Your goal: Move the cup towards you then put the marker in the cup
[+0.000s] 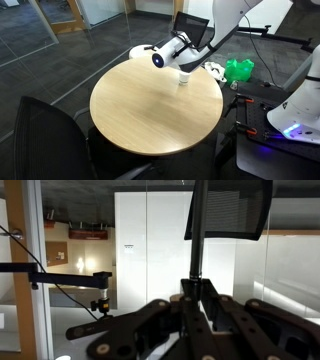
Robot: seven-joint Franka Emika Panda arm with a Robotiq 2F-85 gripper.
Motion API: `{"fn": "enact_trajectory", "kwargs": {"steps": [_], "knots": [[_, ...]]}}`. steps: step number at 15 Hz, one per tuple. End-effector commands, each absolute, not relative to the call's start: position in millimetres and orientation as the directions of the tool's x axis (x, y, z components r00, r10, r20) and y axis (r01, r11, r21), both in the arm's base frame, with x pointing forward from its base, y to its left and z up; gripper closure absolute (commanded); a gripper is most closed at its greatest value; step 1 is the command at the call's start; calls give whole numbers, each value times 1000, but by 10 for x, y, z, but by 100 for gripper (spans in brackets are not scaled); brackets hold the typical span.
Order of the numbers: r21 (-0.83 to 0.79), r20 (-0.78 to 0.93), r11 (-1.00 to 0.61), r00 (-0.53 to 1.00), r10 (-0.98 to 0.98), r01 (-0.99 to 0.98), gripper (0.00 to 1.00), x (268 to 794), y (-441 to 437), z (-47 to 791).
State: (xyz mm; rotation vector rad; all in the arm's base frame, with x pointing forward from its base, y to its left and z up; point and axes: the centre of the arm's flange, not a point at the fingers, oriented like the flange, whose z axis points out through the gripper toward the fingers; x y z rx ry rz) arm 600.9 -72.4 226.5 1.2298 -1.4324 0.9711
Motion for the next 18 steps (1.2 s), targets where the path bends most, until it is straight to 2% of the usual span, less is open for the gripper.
{"fn": "enact_trajectory", "kwargs": {"steps": [1, 18], "knots": [[44, 983, 183, 9, -184, -982, 96, 5832, -709, 2282], [140, 973, 140, 109, -206, -980, 96, 5670, -520, 1599]]}}
